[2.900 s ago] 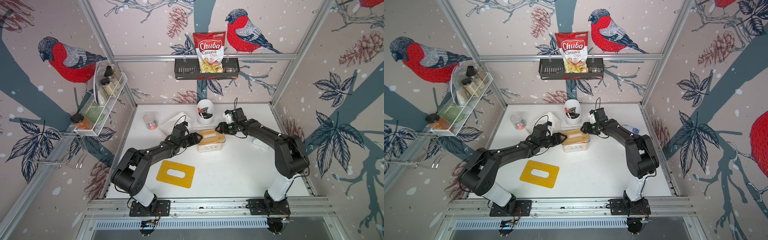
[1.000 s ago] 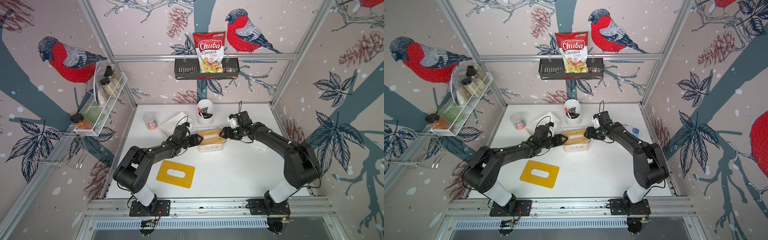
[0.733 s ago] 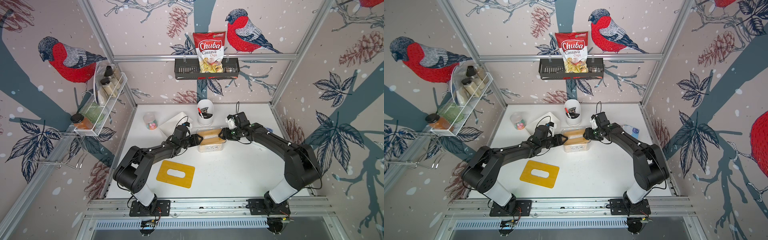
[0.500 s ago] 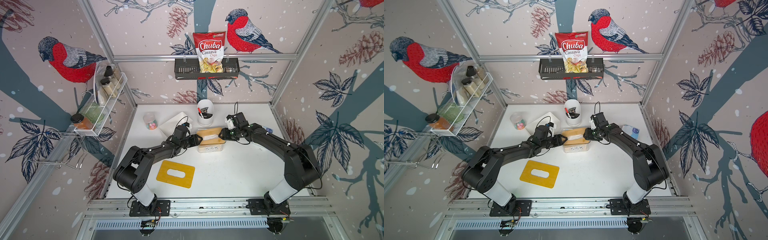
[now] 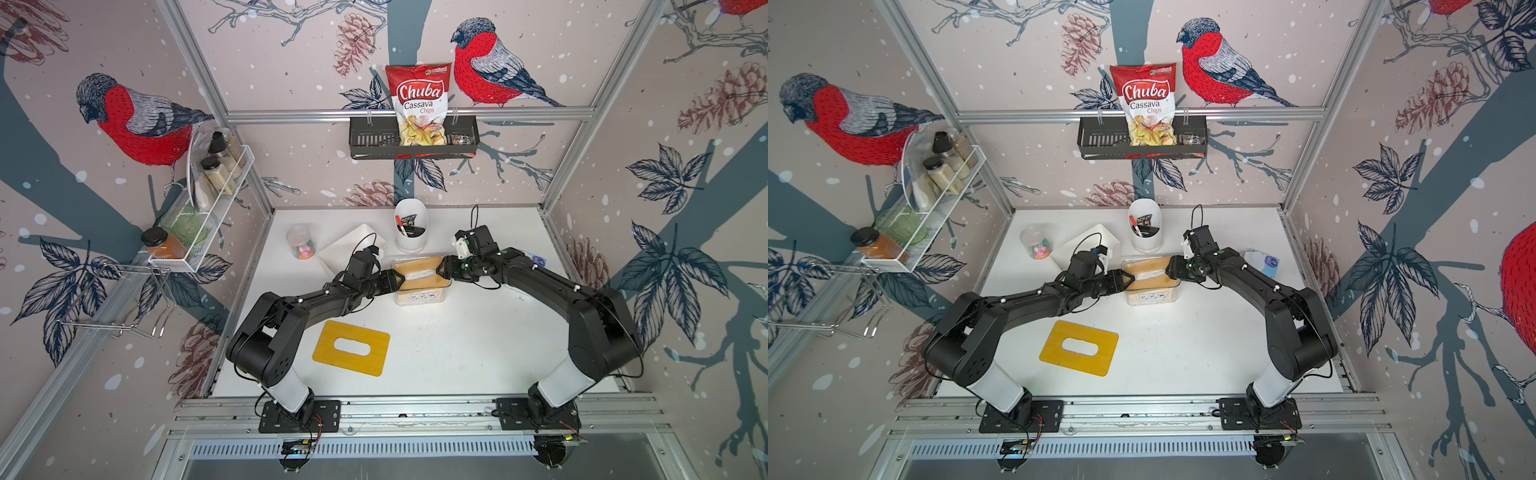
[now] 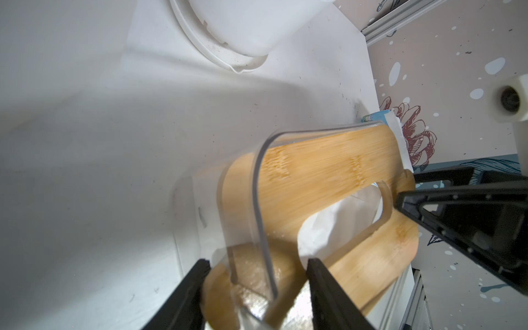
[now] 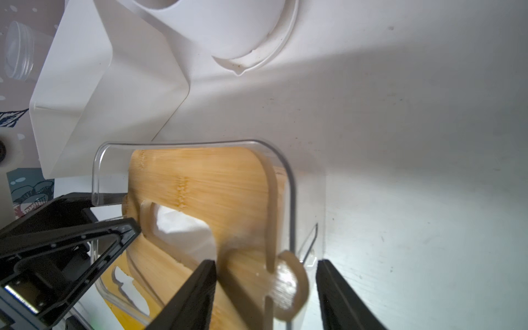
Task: Put the tissue paper into the tissue box
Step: Close the box lid on the tissue box.
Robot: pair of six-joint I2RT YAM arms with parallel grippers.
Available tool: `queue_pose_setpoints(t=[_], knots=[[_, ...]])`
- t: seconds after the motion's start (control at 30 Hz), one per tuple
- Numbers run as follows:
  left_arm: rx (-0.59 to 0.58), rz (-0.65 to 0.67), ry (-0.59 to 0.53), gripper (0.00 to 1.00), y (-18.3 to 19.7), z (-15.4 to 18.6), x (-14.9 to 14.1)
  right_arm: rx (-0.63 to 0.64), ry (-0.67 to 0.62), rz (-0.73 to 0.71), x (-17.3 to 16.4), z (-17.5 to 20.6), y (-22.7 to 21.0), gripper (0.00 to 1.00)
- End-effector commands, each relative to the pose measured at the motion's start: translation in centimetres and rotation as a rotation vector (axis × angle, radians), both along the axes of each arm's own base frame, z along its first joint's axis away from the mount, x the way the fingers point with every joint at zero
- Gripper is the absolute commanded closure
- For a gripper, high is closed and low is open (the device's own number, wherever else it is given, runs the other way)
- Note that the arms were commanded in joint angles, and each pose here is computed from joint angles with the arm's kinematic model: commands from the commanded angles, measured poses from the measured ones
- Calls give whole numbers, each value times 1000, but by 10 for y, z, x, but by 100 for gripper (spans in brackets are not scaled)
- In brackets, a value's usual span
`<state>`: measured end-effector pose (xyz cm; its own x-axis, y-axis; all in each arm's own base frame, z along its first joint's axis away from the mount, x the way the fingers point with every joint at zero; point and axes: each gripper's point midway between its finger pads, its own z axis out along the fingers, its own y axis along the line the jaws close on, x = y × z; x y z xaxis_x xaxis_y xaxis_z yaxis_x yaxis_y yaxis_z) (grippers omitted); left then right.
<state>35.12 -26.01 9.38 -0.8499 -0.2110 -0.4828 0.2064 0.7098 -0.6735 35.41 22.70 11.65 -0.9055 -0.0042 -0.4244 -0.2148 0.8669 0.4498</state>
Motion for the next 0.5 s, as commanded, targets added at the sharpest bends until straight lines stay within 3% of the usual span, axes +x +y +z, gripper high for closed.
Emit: queue_pose_setpoints(t=[0.0,0.47], knots=[[-42,-10,-42,43,-6,16,4,34,7,42,1,4,0,32],[-41,-6,-40,43,-6,18,4,50,25,23,-16,5,-2,44]])
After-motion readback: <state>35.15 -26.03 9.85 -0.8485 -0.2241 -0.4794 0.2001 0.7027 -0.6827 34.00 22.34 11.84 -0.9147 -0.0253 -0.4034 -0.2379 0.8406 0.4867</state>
